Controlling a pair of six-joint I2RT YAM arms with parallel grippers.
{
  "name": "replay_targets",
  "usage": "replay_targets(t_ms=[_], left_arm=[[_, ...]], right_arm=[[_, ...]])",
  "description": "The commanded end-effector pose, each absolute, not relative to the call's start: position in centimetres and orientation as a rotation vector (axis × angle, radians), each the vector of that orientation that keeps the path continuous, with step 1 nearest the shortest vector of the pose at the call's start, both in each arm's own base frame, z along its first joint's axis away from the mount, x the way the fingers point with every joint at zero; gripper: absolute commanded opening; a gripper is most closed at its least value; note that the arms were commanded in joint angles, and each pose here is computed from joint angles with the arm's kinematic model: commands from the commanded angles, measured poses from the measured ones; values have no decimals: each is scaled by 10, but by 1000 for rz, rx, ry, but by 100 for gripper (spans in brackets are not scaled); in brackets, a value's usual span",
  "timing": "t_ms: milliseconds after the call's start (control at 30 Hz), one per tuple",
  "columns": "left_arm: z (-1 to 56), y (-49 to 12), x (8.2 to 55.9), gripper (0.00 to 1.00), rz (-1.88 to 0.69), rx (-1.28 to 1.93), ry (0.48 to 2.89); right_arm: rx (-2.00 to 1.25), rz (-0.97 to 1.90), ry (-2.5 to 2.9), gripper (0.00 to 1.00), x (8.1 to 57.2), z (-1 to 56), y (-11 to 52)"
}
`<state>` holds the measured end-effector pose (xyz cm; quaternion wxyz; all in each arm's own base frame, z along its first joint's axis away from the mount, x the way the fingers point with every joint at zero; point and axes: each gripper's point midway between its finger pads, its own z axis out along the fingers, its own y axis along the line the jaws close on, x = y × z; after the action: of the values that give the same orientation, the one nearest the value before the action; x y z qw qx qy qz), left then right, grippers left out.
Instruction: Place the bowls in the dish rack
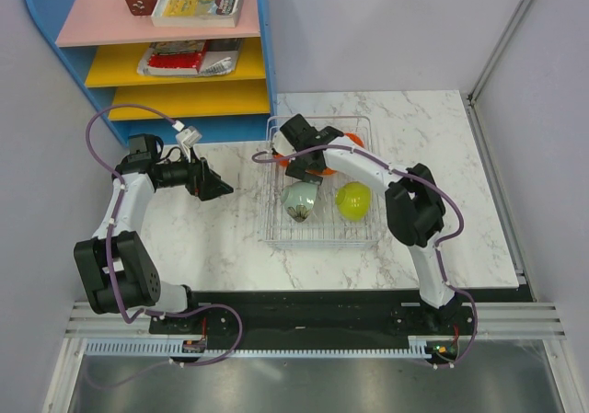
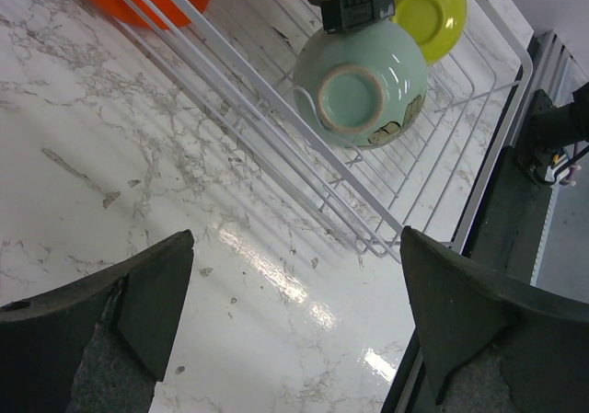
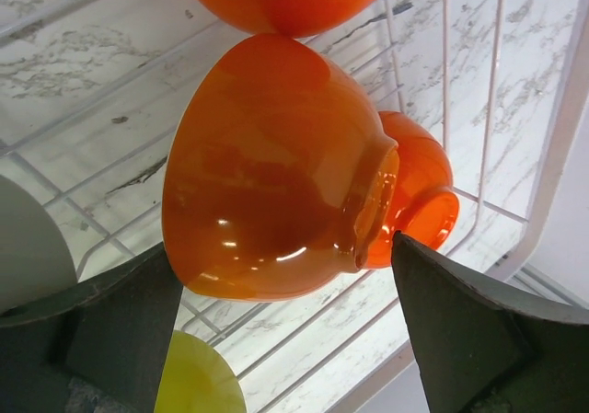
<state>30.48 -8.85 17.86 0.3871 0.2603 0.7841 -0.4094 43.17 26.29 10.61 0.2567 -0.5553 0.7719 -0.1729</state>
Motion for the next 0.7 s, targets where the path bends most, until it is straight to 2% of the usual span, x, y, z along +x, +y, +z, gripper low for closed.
replay_targets(t_ms=[0, 433, 667], left_arm=[[185, -90, 304, 100, -1047, 702, 1939], [184, -89, 304, 100, -1042, 703, 1944], [184, -89, 304, 100, -1043, 703, 1946]], right_arm=[[-1566, -284, 2136, 98, 410, 112, 269], [-1547, 48, 2177, 98, 407, 128, 272], [-1498, 68, 2175, 98, 412, 143, 265]])
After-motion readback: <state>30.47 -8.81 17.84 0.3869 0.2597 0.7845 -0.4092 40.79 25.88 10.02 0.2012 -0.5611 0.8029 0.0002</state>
